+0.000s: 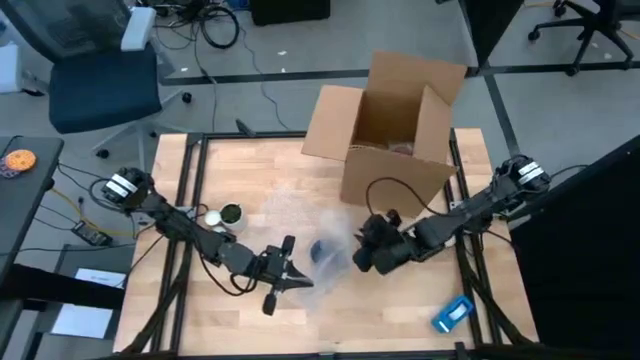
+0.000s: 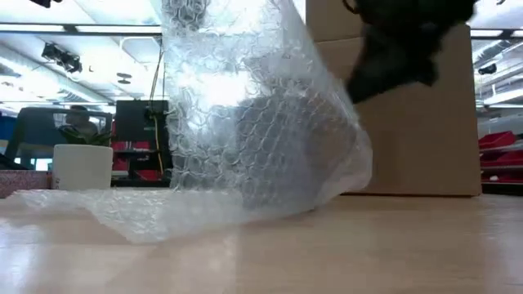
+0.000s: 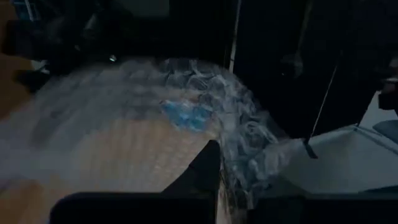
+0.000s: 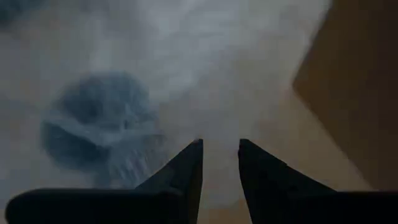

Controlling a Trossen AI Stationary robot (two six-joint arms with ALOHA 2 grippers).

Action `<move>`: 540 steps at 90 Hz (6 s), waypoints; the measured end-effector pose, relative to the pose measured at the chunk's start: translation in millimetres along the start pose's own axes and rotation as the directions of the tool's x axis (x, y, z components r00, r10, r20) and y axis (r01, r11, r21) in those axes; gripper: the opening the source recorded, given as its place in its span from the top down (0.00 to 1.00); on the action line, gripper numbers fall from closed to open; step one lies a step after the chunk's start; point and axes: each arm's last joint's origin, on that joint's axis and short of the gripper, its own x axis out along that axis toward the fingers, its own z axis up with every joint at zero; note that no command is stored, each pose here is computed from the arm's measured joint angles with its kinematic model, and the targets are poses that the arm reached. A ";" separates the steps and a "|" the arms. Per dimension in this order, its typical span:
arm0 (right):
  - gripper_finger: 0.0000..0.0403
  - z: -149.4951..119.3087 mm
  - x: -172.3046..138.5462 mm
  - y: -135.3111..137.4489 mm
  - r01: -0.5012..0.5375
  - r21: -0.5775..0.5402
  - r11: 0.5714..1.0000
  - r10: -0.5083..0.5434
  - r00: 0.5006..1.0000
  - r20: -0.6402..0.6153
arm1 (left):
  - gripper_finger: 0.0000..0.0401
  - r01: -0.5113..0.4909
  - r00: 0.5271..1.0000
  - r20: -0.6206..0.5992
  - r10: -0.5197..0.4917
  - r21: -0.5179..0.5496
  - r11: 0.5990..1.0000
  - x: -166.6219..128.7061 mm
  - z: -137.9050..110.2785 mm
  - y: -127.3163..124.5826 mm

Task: Wrap mug
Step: Wrap the purple mug with the bubble wrap

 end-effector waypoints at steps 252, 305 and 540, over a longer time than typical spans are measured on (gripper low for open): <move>0.82 -1.1 36.0 45.2 -0.726 0.003 0.688 0.701 0.663 -0.261 | 1.00 -0.287 0.956 -0.055 0.290 0.050 0.957 16.4 -17.0 58.4; 0.82 -1.9 35.5 45.5 -0.727 0.029 0.686 0.706 0.655 -0.271 | 1.00 -0.315 0.939 -0.128 0.318 0.044 0.948 30.5 -50.0 73.0; 1.00 -4.9 85.9 23.5 -0.531 -0.151 0.834 0.496 0.841 -0.219 | 0.90 -0.377 0.912 -0.087 0.400 0.202 0.904 -16.6 23.4 86.5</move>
